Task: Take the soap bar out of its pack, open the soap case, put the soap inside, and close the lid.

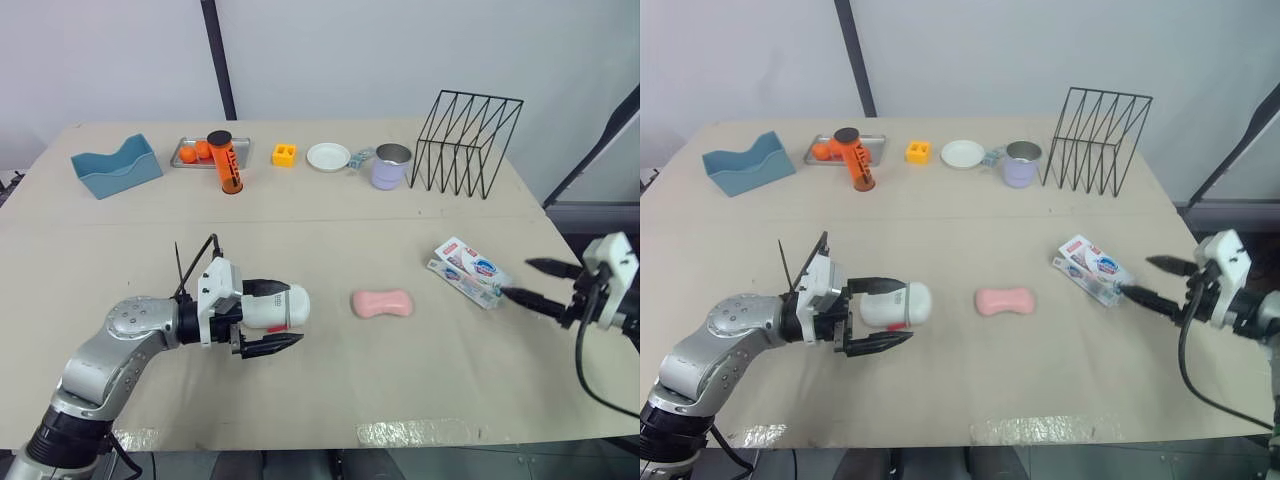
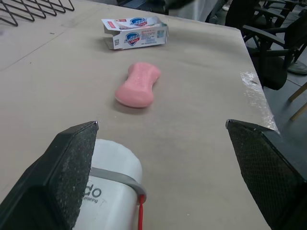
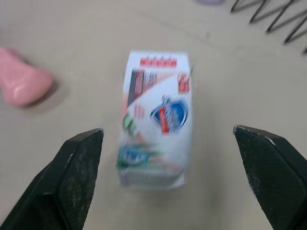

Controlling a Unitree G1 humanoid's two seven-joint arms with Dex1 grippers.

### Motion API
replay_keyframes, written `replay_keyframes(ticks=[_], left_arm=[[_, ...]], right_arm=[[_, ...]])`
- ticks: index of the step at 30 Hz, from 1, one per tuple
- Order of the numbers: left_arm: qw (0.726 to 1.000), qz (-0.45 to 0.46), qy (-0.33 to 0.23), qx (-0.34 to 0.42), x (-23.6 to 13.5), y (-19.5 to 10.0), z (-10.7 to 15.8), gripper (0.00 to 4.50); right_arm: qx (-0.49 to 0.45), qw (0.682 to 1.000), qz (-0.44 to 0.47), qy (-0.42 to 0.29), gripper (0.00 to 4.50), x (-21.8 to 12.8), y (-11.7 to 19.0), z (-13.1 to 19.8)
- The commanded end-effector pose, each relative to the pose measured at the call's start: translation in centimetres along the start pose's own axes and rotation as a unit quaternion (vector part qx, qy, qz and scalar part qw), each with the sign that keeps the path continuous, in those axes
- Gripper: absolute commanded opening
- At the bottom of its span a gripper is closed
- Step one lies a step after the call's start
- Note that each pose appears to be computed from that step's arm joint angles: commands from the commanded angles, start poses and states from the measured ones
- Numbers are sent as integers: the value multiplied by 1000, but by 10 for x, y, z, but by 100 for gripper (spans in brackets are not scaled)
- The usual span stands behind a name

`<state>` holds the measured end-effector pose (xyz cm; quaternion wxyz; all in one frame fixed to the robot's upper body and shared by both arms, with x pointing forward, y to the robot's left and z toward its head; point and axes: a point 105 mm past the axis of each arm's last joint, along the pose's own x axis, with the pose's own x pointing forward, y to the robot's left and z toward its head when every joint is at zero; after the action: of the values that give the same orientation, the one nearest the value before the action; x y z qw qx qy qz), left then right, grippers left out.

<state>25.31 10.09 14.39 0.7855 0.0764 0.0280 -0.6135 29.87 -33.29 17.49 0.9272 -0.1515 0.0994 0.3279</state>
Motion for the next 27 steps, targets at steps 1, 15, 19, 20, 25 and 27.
replay_keyframes(ticks=[1,15,19,20,25,27], left_arm=[[1000,4,2,29,-9,4,6,450],[997,18,53,57,-39,21,-2,450],[995,28,69,65,-47,28,-7,450],[995,30,70,65,-48,29,-7,450],[993,34,85,69,-54,35,-14,450],[993,32,87,71,-54,38,-14,450]], right_arm=[[-49,996,65,-32,446,17,16,33],[-133,914,368,-109,446,109,147,76],[-135,900,397,-116,446,118,167,78],[-132,899,401,-118,446,119,170,79],[-131,895,409,-121,446,124,181,79],[-132,895,408,-120,446,126,182,79]])
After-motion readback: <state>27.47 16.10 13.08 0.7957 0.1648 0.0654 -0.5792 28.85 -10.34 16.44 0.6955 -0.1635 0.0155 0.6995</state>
